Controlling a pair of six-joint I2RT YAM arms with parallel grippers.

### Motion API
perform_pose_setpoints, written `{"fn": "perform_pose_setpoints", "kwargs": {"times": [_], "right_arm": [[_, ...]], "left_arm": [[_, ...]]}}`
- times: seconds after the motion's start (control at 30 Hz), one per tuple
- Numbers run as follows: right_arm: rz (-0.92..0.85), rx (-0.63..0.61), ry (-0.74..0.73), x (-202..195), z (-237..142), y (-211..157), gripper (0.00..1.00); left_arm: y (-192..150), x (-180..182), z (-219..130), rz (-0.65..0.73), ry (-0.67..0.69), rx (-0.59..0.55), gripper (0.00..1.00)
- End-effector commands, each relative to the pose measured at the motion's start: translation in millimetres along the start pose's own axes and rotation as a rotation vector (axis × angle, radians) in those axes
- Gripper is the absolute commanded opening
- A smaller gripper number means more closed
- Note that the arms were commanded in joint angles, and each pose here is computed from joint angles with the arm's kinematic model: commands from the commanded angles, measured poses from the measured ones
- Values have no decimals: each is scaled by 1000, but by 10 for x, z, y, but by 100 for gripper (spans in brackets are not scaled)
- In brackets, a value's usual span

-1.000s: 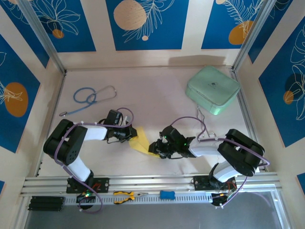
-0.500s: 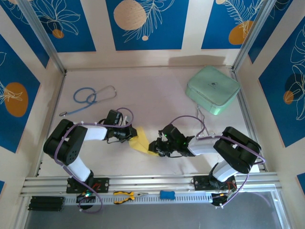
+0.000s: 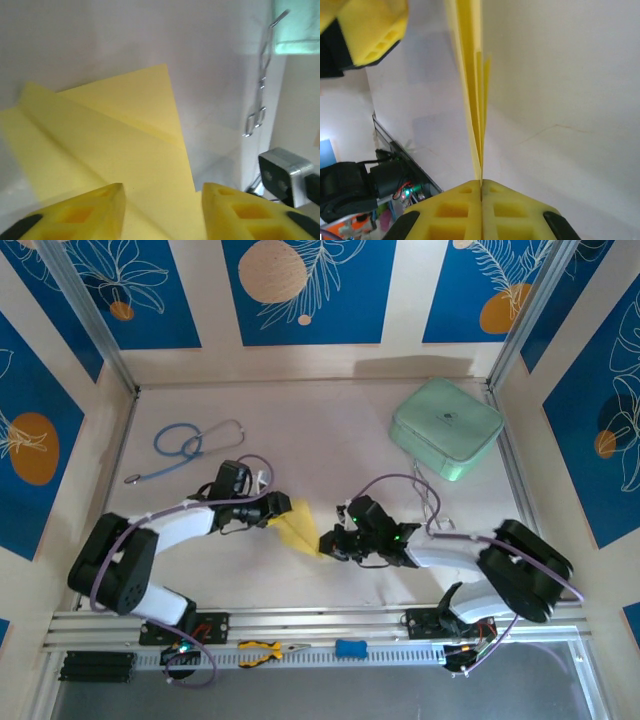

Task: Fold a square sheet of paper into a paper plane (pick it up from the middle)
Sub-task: Turn over the paper at the center of the table.

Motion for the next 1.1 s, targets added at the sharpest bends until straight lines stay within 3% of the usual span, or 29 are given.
{"fn": "perform_pose_setpoints", "kwargs": {"times": [0.0, 0.23, 0.37, 0.5, 0.6, 0.73, 0.87, 0.97, 1.07], "right_arm": [[-125, -100, -189, -8, -333, 73, 8], [-321, -292, -560, 123, -1063, 218, 8], [-384, -395, -876, 180, -1332, 306, 8], [-472, -466, -1208, 260, -1375, 350, 8], [-507, -482, -1354, 302, -1206, 346, 8], [-625, -349, -1312, 275, -622, 221, 9], [-755, -202, -1149, 314, -101, -62, 14], [-763, -116, -1041, 330, 135, -208, 21], [-735, -68, -918, 377, 220, -280, 35]], "left_arm": [[49, -125, -240, 75, 67, -26, 53], [2, -116, -379, 106, 134, -35, 58], [14, -57, -443, 103, 210, -56, 59], [40, -5, -594, 109, 323, -92, 62], [62, 59, -741, 89, 425, -133, 65], [76, 183, -918, 47, 557, -159, 66], [86, 299, -1107, 9, 626, -186, 69], [92, 334, -1197, -4, 629, -202, 70], [97, 314, -1179, -2, 599, -187, 70]]}}
Point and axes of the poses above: each hand's point on the last joint's axis, 136 mm out from that joint toward the fingers, its own z axis out along the fingers, its own x axis along the line the jaws close on, y = z × x, the point moved 5 cm from there along -z, back along the fingers, and after that the axes turned 9 degrees about z, right-handed, at the moved point
